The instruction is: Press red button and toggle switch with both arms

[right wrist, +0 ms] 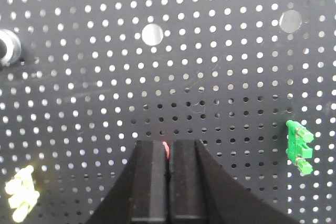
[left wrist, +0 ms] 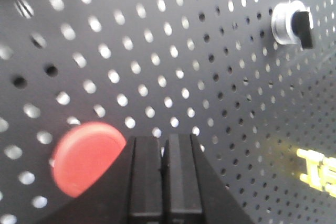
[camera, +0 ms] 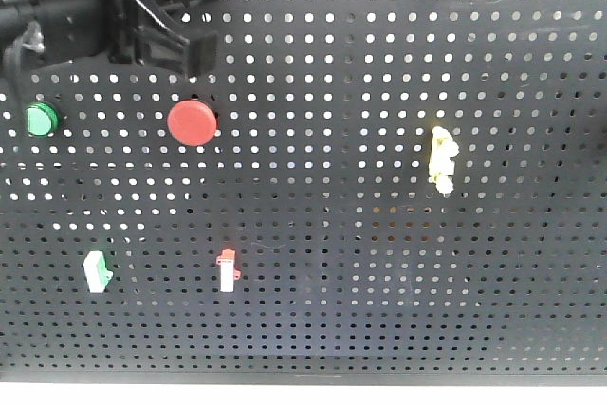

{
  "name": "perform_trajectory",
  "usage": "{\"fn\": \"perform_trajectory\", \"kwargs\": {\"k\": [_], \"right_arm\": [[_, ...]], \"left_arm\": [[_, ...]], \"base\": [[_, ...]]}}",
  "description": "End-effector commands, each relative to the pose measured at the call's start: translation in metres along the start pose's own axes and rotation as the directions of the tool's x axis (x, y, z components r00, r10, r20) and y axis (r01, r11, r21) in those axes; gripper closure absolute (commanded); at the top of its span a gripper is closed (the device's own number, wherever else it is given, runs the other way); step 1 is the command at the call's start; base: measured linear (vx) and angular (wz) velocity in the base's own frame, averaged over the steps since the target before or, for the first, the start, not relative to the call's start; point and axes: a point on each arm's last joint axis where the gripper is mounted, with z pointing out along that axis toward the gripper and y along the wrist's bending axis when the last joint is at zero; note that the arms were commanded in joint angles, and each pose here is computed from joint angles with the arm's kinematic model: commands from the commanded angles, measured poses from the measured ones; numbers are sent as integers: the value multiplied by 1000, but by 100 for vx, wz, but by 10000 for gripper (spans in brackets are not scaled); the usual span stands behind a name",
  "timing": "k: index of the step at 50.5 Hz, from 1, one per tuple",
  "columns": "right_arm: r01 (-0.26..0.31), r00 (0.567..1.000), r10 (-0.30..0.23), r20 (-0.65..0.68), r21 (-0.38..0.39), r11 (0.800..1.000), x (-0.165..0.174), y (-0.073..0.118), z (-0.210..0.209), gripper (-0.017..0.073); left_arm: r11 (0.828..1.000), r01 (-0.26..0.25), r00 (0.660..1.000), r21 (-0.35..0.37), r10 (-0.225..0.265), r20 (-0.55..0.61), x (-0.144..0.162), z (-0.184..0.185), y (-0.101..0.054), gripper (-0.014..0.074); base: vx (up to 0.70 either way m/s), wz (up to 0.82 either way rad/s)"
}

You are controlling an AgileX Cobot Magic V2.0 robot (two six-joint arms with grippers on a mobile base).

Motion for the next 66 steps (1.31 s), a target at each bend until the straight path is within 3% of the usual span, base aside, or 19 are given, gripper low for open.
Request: {"fn": "perform_trajectory", "kwargs": {"k": [1, 15, 30, 38, 48, 55, 62, 66], "right_arm": [[15, 995, -16, 102, 9, 1000, -16, 0, -1, 562], [20, 995, -21, 92, 9, 1000, -15, 0, -1, 562], [20, 997, -21, 80, 9, 1000, -14, 0, -1, 562], [13, 997, -14, 80, 7, 1000, -14, 0, -1, 562], [-84, 996, 85, 24, -39, 996, -10, 4, -2, 562], [-61, 998, 58, -27, -117, 991, -5, 11, 1, 562], [-94, 995, 80, -63, -272, 958, -3, 25, 12, 562], [-101, 994, 71, -86, -410, 906, -3, 37, 25, 562]], "left_arm": [[999, -9, 993, -41, 14, 121, -23, -14, 6, 592], [989, 31, 994, -146, -15, 111, -11, -3, 34, 592], [990, 45, 998, -137, -37, 58, 3, 12, 35, 592], [988, 71, 993, -135, -57, 104, -14, -12, 35, 592], [989, 61, 989, -137, -42, 139, -38, -63, 33, 592], [990, 38, 995, -138, -26, 93, -19, -86, 25, 592], [991, 40, 998, -131, -34, 48, 11, -108, 15, 592], [990, 58, 998, -130, -52, 46, 30, -122, 8, 592]], "base": [[0, 0], [0, 0], [0, 0], [0, 0], [0, 0], [0, 0], [0, 0], [0, 0]]}}
